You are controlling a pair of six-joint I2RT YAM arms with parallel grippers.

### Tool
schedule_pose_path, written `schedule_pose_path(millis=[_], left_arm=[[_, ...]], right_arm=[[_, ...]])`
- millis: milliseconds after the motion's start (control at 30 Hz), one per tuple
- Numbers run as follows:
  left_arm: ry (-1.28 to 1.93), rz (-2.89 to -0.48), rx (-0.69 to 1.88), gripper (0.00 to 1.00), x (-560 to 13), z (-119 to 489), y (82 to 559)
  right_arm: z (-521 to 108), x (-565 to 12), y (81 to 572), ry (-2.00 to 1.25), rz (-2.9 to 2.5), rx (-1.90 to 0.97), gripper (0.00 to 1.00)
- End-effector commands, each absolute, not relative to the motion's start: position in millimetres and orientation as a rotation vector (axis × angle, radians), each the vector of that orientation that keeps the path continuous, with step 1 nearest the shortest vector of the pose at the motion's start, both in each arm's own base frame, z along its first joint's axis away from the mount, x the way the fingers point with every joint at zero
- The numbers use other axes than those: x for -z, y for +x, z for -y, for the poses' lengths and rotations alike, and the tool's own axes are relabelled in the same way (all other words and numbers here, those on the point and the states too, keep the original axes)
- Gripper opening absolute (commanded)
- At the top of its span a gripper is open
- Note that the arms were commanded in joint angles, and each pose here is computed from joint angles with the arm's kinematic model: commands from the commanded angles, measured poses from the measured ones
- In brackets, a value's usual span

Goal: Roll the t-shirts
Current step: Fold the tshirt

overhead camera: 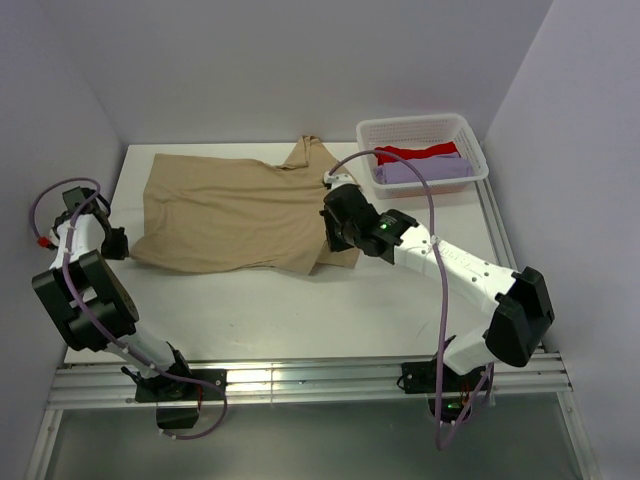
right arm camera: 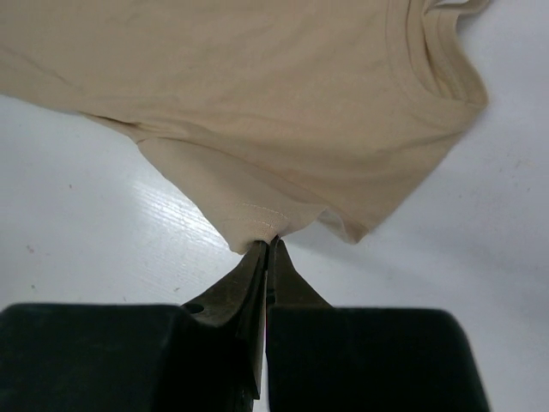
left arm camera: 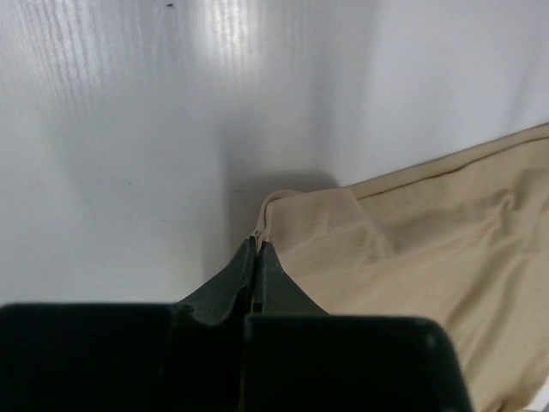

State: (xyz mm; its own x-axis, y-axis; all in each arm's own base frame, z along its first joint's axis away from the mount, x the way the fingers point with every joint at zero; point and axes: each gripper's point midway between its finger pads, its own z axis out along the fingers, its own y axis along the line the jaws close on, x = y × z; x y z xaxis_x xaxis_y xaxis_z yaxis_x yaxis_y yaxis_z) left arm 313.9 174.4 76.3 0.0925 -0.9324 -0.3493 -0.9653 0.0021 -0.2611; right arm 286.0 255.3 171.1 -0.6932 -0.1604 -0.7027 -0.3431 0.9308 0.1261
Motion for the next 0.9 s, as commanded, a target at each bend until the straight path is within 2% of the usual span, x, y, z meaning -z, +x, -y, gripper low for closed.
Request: schedule_pose_path(millis=[0,433,867], left_arm=[[-1.924,-1.793,-0.04,0.0,-111.3,-176.9,327.5],[-1.951,-1.8,-0.048,0.0,-109.7,-183.2,338.1],[-1.943,-1.763,0.0,0.0,-132.7,-191.4,360.7]], right_arm=[[-255.4,-195.7,298.6,-0.349,-2.303,-0.321,0.0],[-247.6,-242.8,321.9,-0.297,-2.232,-0.329,0.0],[-247.4,-238.2,343.7,-0.288,-2.257,-0.318,0.0]])
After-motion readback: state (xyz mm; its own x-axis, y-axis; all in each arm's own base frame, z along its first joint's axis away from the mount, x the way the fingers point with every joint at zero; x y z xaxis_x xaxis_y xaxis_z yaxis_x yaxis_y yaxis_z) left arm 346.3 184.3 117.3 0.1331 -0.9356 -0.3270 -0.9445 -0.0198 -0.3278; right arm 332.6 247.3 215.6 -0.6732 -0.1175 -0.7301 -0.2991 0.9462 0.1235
